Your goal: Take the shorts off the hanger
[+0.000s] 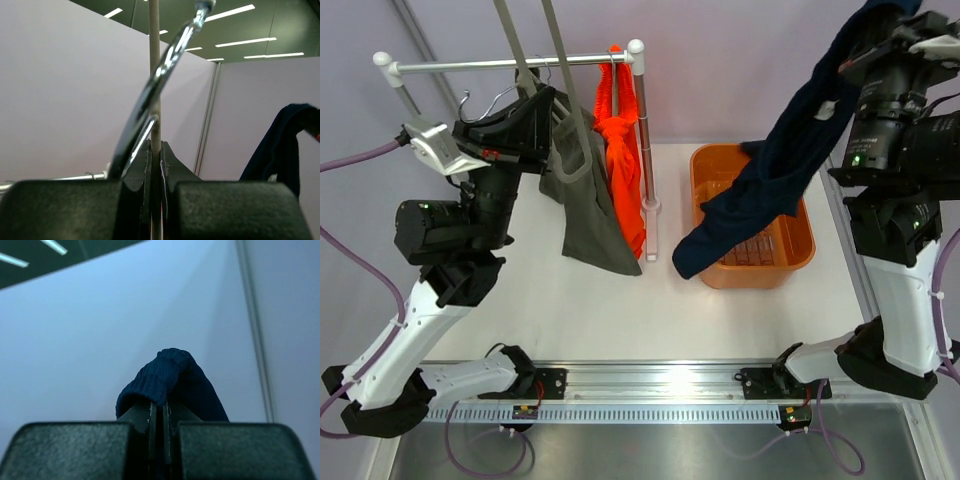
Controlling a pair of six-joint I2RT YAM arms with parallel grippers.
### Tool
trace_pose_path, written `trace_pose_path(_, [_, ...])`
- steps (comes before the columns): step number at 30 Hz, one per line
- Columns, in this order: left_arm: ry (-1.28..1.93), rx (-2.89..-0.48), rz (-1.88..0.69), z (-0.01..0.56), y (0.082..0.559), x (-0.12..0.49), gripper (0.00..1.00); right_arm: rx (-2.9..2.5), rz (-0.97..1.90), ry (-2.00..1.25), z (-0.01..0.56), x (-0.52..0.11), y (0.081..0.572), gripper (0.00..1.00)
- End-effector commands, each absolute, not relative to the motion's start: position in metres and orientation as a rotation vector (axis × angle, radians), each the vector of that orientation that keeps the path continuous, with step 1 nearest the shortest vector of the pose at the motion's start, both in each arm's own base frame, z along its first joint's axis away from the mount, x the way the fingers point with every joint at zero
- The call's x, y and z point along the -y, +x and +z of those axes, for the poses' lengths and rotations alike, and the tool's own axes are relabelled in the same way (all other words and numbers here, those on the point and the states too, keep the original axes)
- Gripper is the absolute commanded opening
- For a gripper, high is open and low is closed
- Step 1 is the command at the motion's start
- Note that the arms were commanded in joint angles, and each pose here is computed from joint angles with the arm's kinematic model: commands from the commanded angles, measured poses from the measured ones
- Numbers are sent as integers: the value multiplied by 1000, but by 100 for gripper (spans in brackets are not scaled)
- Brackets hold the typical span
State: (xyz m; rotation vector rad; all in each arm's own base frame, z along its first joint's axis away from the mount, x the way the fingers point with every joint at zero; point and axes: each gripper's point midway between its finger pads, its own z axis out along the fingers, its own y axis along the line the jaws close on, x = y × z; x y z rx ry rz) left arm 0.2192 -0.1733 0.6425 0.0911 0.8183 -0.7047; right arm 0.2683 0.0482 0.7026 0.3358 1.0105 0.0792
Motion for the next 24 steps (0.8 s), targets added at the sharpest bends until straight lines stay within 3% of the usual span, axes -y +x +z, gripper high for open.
trace_pose_path(1, [90, -863, -668, 624, 232, 178, 0, -834, -41, 491, 739, -11, 261, 0])
trace_pose_path(6, [90, -889, -663, 606, 236, 180, 0, -971, -116, 430, 700, -28, 313, 0])
trace_pose_path(14, [87, -898, -632, 599, 233, 170, 0, -1221, -4, 232, 603, -88, 389, 0])
trace_pose_path(24, [85, -912, -586, 588, 233, 161, 0, -1359, 174, 59, 544, -135, 399, 0])
